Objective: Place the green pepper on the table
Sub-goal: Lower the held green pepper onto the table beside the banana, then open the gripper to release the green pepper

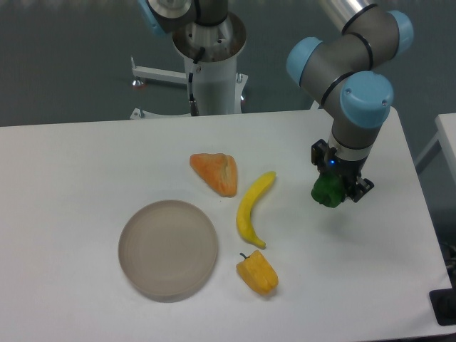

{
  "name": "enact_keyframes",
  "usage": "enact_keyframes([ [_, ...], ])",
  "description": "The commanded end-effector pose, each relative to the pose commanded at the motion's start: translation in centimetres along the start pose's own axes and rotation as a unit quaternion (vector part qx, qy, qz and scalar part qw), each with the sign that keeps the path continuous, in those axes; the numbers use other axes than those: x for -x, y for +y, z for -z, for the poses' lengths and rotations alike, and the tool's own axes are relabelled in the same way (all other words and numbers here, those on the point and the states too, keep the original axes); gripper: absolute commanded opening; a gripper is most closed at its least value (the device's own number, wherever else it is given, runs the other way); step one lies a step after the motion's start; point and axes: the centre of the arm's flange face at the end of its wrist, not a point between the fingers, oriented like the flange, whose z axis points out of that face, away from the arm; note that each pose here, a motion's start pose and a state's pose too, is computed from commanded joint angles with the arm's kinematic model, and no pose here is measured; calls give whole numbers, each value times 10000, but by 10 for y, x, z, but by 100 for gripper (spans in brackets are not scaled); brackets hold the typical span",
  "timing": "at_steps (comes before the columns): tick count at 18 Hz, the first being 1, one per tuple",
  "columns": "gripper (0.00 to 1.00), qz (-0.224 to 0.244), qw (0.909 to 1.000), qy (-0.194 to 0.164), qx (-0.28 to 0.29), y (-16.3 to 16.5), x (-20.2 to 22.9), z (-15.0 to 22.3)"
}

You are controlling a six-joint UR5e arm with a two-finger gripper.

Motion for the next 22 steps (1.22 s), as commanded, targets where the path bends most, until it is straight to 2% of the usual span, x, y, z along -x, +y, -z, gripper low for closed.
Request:
enact_keyframes([
  [7,11,-51,9999,129,19,0,-11,-9],
  [9,11,-37,9993,382,26,6,-35,-33],
  [12,11,-600,9966,566,0,29,-71,-60],
  [15,12,-768,9957,516,-13,41,-101,-82],
  [19,12,-1021,9930,593,-34,46,-116,-101],
  [22,23,-1296,9894,649,-76,65,-118,-104],
])
